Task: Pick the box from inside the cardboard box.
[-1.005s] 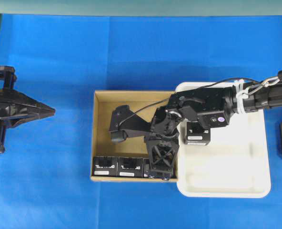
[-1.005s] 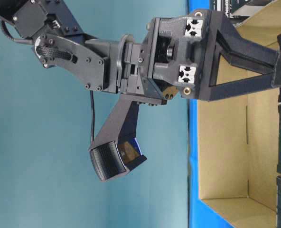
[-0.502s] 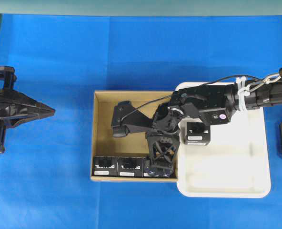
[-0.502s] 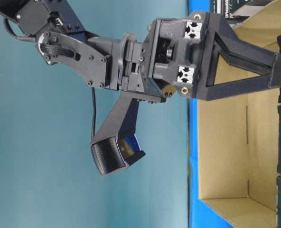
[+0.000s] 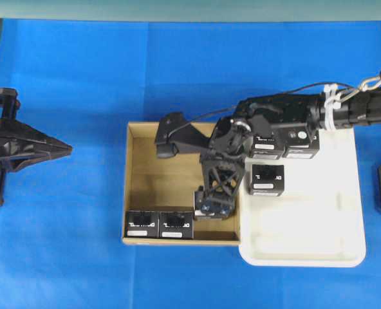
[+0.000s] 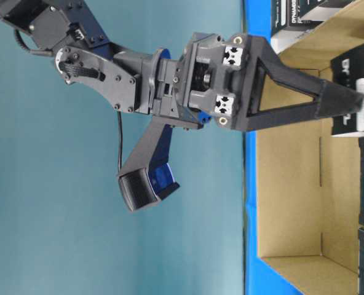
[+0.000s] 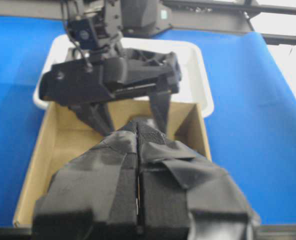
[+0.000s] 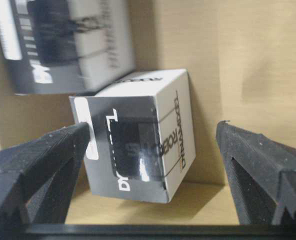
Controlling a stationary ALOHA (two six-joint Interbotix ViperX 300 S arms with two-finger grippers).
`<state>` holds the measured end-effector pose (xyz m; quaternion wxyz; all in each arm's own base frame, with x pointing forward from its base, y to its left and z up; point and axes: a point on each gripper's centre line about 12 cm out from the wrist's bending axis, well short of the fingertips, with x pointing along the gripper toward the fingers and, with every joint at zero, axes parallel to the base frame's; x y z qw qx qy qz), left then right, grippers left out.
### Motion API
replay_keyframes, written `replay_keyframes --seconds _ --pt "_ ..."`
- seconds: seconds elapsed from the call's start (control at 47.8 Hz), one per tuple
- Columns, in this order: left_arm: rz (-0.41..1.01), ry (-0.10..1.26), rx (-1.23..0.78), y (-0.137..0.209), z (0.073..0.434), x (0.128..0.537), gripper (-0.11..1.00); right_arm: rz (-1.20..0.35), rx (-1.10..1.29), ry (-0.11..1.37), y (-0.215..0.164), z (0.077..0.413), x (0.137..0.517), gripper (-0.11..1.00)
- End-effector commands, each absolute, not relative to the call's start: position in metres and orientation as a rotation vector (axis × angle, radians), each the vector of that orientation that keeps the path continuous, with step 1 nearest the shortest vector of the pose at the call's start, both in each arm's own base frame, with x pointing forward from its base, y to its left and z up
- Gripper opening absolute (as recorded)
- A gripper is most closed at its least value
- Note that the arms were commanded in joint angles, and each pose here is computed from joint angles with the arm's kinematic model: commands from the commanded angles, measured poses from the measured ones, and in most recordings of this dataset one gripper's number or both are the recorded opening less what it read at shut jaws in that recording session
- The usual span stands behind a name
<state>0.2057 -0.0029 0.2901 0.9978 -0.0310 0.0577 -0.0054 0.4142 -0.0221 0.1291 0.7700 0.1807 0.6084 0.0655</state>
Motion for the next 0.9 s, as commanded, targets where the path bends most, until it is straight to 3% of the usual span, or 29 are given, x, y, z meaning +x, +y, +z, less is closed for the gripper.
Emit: replay_keyframes --seconds 0.0,0.523,0.879 --pt "-0.014 0.083 -0.059 -0.003 0.301 0.207 -0.07 0.128 0.384 1.326 -0.033 0.126 0.412 0.99" --pt "-0.014 0.08 -0.058 -0.003 0.302 0.207 -0.07 0.052 0.401 1.31 -0.076 0.126 0.405 0.99" --pt "-0.014 0.076 -0.059 -0.003 0.303 0.206 -0.07 0.05 0.41 1.295 -0.073 0.134 0.406 0.99"
